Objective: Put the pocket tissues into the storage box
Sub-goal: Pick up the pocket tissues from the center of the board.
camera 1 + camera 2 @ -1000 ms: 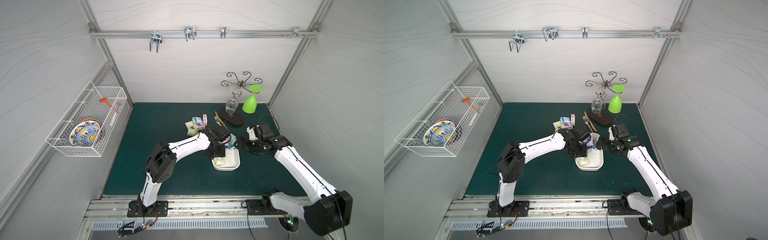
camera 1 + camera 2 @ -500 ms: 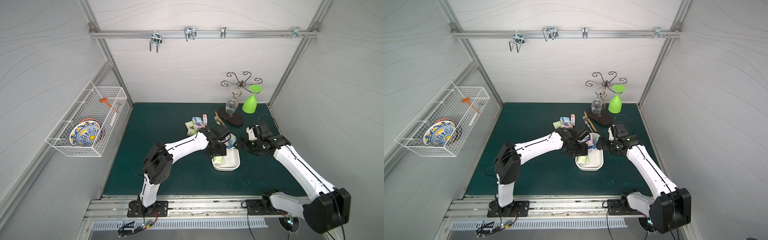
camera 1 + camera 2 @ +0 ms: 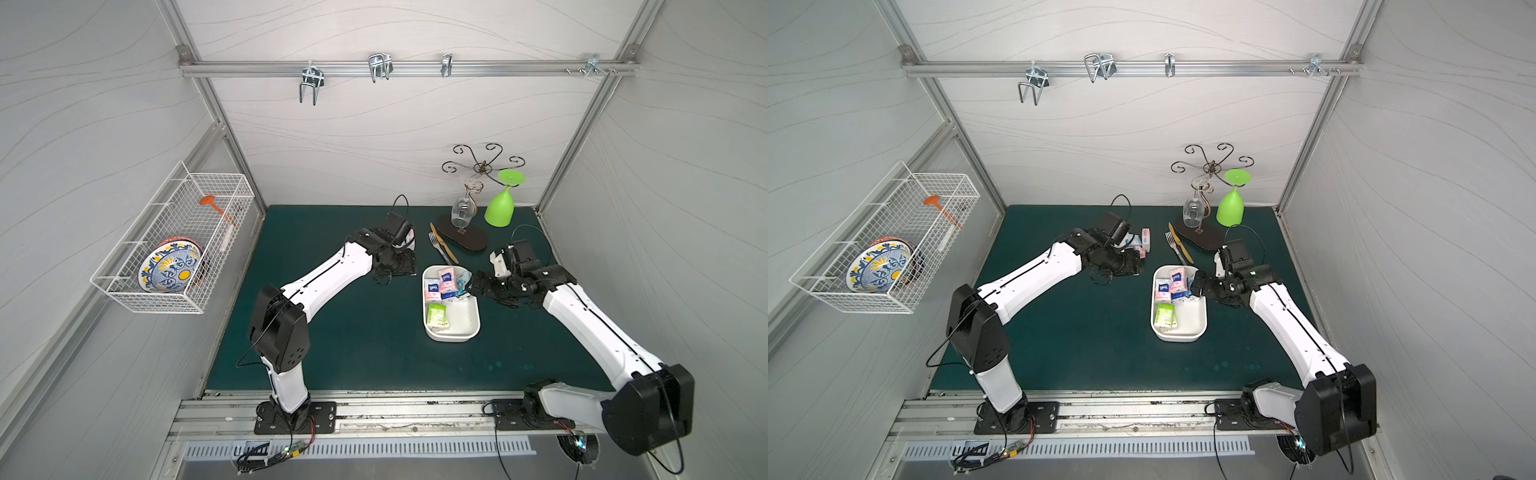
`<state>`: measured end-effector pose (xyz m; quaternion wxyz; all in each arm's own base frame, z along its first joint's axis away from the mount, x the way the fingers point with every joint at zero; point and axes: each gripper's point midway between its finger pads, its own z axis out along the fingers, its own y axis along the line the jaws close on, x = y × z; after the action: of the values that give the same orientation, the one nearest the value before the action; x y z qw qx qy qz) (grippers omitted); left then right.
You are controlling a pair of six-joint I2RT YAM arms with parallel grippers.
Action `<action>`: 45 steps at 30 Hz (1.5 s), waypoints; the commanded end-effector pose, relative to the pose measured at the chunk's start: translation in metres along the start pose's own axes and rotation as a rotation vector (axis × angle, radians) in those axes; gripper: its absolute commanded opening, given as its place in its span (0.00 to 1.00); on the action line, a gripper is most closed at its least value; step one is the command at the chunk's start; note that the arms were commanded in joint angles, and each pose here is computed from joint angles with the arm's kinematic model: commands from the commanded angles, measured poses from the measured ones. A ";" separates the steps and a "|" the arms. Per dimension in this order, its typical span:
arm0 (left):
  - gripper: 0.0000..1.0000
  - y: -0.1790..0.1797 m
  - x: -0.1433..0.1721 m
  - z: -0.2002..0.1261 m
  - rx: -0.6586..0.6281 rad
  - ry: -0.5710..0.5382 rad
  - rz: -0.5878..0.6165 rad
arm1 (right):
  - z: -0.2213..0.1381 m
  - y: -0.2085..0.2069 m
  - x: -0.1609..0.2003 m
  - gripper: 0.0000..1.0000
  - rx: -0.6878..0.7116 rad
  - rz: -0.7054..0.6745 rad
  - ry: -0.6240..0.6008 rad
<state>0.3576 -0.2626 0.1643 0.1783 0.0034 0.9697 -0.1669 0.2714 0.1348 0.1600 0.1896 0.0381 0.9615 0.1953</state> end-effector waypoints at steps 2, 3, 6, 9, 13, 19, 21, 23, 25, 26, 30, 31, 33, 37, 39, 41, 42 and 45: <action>0.70 0.045 -0.018 0.023 -0.047 -0.015 -0.147 | 0.003 0.006 -0.008 0.95 -0.018 -0.012 0.004; 0.70 0.055 -0.024 0.026 -0.060 -0.032 -0.220 | 0.005 0.006 -0.009 0.95 -0.016 -0.013 0.008; 0.70 0.076 -0.036 0.039 -0.091 -0.072 -0.402 | 0.012 0.005 -0.011 0.95 -0.009 -0.021 0.023; 0.70 0.089 -0.048 0.047 -0.127 -0.115 -0.558 | 0.018 0.004 -0.012 0.95 -0.001 -0.030 0.040; 0.70 0.096 -0.059 0.062 -0.150 -0.149 -0.748 | 0.024 0.003 -0.013 0.95 0.004 -0.037 0.047; 0.69 0.094 -0.071 0.092 -0.165 -0.136 -0.943 | 0.029 0.002 -0.014 0.95 0.009 -0.056 0.055; 0.68 0.095 -0.076 0.096 -0.180 -0.145 -0.974 | 0.030 0.001 -0.014 0.95 0.010 -0.061 0.057; 0.68 0.097 -0.078 0.100 -0.193 -0.158 -1.011 | 0.031 0.000 -0.015 0.95 0.012 -0.067 0.058; 0.68 0.101 -0.077 0.105 -0.212 -0.157 -1.054 | 0.032 -0.002 -0.015 0.95 0.015 -0.070 0.059; 0.68 0.101 -0.076 0.107 -0.216 -0.155 -1.067 | 0.033 -0.003 -0.016 0.95 0.016 -0.071 0.060; 0.68 0.102 -0.071 0.118 -0.237 -0.126 -1.108 | 0.035 -0.007 -0.017 0.95 0.016 -0.069 0.064; 0.68 0.102 -0.071 0.119 -0.236 -0.123 -1.113 | 0.035 -0.007 -0.018 0.95 0.017 -0.069 0.062; 0.67 0.103 -0.068 0.124 -0.242 -0.113 -1.126 | 0.035 -0.010 -0.019 0.95 0.020 -0.067 0.060; 0.67 0.103 -0.063 0.134 -0.250 -0.088 -1.136 | 0.036 -0.014 -0.020 0.95 0.018 -0.058 0.060; 0.67 0.097 -0.067 0.136 -0.236 -0.082 -1.138 | 0.036 -0.015 -0.021 0.95 0.016 -0.052 0.060; 0.67 0.095 -0.063 0.141 -0.241 -0.064 -1.144 | 0.037 -0.016 -0.021 0.95 0.016 -0.051 0.060; 0.67 0.095 -0.061 0.143 -0.243 -0.055 -1.148 | 0.037 -0.016 -0.022 0.95 0.016 -0.052 0.061; 0.67 0.096 -0.057 0.151 -0.248 -0.037 -1.154 | 0.037 -0.017 -0.023 0.95 0.018 -0.047 0.057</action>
<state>0.4704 -0.2113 0.0271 0.0903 -0.5445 0.8246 -0.1242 0.3011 0.1291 0.1266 0.1611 0.0167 0.9704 0.1790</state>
